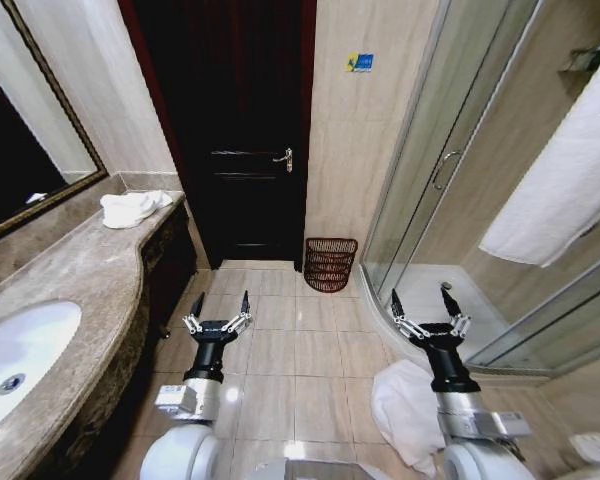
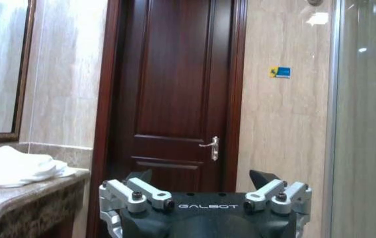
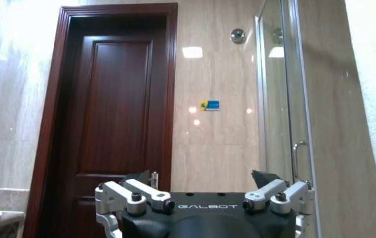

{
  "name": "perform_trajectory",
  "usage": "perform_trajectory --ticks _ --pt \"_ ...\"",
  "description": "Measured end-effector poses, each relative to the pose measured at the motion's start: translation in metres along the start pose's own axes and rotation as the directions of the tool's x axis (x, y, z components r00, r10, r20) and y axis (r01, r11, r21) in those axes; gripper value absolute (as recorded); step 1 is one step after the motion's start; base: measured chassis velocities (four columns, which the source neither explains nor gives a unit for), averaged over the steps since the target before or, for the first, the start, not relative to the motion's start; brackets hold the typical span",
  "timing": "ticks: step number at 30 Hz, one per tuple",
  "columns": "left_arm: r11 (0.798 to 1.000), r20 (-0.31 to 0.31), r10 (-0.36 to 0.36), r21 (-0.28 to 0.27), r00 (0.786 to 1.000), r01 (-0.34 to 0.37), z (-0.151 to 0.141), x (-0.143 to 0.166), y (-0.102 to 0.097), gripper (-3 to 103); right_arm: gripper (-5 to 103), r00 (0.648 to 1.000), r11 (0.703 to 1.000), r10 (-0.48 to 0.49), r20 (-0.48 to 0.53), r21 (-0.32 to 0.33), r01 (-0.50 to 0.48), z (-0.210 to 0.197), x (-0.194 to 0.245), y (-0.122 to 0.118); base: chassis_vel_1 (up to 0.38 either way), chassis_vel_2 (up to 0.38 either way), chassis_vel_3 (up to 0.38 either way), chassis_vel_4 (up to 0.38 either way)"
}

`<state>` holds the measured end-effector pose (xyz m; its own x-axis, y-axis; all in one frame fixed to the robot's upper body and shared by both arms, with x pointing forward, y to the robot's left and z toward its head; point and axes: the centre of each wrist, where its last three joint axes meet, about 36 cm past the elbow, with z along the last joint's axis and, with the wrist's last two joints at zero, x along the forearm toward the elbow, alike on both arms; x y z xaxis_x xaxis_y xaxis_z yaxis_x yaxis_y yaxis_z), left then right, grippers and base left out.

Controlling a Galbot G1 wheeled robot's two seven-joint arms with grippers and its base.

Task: Discard the used towel into the hamper.

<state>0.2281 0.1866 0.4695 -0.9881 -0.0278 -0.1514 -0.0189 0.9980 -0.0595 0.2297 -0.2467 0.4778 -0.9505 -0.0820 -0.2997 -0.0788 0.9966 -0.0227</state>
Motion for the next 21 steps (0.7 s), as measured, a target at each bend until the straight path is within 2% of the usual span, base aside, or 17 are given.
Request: perform_trajectory --ticks 6,7,14,21 --pt "0.999 -0.003 -0.034 -0.015 0.999 0.034 0.004 0.000 -0.001 97 100 1.000 1.000 -0.011 0.002 0.000 0.011 0.002 0.000 0.001 0.000 0.000 0.000 0.000" --pt "0.998 -0.007 -0.053 -0.015 0.999 0.053 0.006 0.000 -0.002 100 100 1.000 1.000 -0.023 -0.001 0.008 0.023 0.005 0.003 -0.001 0.000 0.000 0.000 0.000" --pt "0.999 -0.006 -0.049 -0.011 0.999 0.049 0.006 0.001 -0.001 100 100 1.000 1.000 -0.022 0.000 0.004 0.022 0.008 0.001 -0.004 -0.017 0.012 0.005 -0.009" --pt "0.998 -0.032 -0.036 0.044 0.999 0.038 0.011 0.001 -0.003 100 100 1.000 1.000 -0.021 -0.018 0.021 0.021 0.016 -0.002 -0.015 -0.074 0.074 0.082 -0.074"
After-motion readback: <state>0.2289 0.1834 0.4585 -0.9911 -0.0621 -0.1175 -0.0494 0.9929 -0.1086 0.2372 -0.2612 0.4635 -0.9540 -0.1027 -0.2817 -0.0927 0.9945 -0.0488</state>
